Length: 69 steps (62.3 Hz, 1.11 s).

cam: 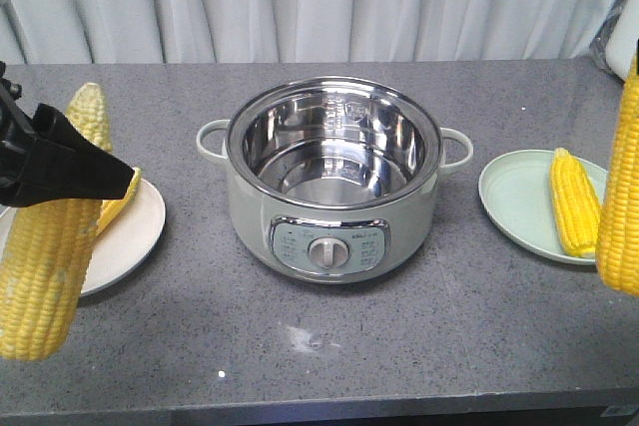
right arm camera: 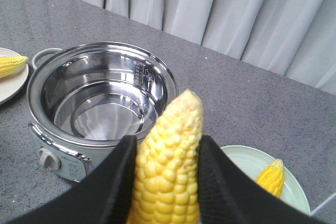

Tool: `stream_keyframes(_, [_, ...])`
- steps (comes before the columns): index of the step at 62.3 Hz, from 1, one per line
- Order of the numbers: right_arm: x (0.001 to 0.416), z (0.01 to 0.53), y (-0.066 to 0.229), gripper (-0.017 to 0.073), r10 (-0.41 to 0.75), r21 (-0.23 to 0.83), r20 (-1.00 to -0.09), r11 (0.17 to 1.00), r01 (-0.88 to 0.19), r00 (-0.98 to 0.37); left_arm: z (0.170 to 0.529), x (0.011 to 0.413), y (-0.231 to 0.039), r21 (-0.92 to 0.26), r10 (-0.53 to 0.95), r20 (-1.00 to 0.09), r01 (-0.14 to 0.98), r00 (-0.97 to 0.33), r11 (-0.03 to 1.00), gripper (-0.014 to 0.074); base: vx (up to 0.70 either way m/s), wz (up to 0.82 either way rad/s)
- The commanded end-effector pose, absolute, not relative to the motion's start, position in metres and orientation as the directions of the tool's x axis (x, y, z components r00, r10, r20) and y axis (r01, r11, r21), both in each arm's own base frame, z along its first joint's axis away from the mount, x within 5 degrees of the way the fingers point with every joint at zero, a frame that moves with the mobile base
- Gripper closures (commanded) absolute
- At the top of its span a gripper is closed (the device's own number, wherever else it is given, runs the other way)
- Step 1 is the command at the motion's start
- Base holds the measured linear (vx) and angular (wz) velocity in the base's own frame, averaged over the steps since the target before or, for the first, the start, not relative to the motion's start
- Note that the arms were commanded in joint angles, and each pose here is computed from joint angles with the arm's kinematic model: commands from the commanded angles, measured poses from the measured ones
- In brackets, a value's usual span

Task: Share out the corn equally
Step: 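Hold both corn ears raised in both grippers beside the body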

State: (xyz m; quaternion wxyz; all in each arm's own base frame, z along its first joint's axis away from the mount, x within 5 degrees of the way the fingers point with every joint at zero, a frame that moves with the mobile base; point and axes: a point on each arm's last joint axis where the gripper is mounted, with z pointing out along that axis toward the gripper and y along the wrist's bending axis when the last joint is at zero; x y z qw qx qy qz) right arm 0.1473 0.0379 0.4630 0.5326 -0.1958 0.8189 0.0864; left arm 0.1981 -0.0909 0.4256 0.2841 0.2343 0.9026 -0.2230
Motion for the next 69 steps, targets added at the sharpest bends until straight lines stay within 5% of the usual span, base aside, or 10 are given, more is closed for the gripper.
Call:
stream_keyframes(1, [0.1467, 0.4775, 0.0368, 0.0564, -0.193, -0.078, -0.944, 0.918, -0.388, -0.267, 0.4412, 0.1913, -0.0921, -0.275, 0.254, -0.688, 0.568, -0.68, 0.776, 0.0601, 0.0, 0.0])
stream_keyframes(69, [0.1468, 0.4775, 0.0368, 0.0564, -0.193, -0.078, -0.944, 0.918, -0.388, -0.266, 0.4412, 0.1913, -0.0921, -0.275, 0.253, -0.688, 0.568, -0.68, 0.776, 0.0601, 0.0, -0.04])
